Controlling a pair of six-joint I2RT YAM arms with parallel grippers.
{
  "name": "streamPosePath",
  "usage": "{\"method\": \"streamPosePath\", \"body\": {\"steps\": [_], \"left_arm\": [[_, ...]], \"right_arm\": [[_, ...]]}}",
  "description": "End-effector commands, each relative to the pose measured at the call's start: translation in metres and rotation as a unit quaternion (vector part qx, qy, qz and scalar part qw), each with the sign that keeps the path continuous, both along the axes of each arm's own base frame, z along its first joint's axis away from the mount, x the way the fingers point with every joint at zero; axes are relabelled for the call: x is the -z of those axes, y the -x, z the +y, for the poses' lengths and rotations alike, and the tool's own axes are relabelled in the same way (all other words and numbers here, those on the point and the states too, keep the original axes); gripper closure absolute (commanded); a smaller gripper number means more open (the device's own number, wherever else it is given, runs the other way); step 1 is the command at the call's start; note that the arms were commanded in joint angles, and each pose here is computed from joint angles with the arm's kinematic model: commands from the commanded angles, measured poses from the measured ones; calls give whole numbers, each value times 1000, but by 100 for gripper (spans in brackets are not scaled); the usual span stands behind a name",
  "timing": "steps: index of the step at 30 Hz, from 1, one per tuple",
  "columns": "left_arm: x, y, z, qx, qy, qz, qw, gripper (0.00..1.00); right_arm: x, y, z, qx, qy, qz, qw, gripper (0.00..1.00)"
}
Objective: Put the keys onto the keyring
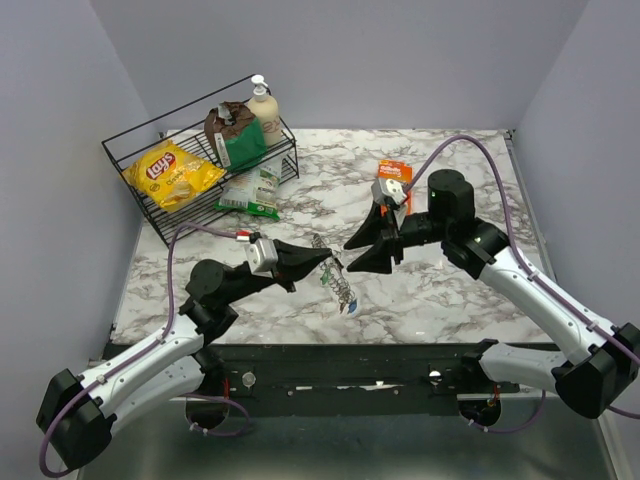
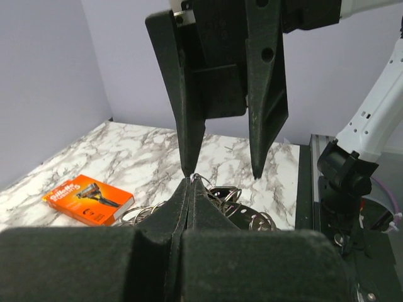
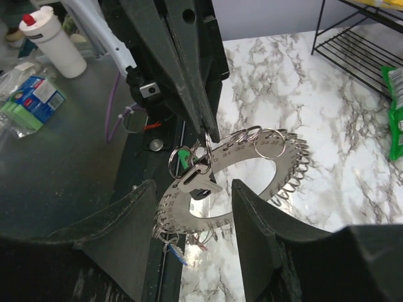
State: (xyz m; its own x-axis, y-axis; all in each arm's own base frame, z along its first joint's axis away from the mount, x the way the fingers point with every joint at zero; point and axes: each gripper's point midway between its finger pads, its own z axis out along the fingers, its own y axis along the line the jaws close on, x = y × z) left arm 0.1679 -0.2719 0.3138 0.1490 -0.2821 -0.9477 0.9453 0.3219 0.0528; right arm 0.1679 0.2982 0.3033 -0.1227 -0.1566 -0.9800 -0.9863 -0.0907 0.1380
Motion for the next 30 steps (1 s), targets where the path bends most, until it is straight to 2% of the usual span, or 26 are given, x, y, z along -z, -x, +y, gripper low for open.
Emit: {"method": "streamPosePath", "body": {"steps": [1, 6, 16, 21, 27, 30], "left_arm": [[-30, 6, 6, -4, 47, -46, 998, 100], [-28, 8, 4, 5, 35, -54, 998, 100], [-25, 11, 1, 15, 21, -59, 998, 100], [-27, 12, 1, 20, 22, -62, 998, 100], [-27, 12, -1, 23, 18, -64, 998, 100], [-27, 12, -2, 26, 16, -65, 997, 100]], "right_arm": [[-9, 5, 3, -32, -13, 3, 999, 41], [-7, -3, 7, -19, -7, 20, 1000, 46], [-19, -5, 9, -9, -19, 25, 999, 47], [-22, -4, 11, -13, -24, 36, 999, 51], [-18, -8, 12, -9, -19, 44, 999, 58], [-15, -9, 13, -9, -16, 51, 999, 68]]}}
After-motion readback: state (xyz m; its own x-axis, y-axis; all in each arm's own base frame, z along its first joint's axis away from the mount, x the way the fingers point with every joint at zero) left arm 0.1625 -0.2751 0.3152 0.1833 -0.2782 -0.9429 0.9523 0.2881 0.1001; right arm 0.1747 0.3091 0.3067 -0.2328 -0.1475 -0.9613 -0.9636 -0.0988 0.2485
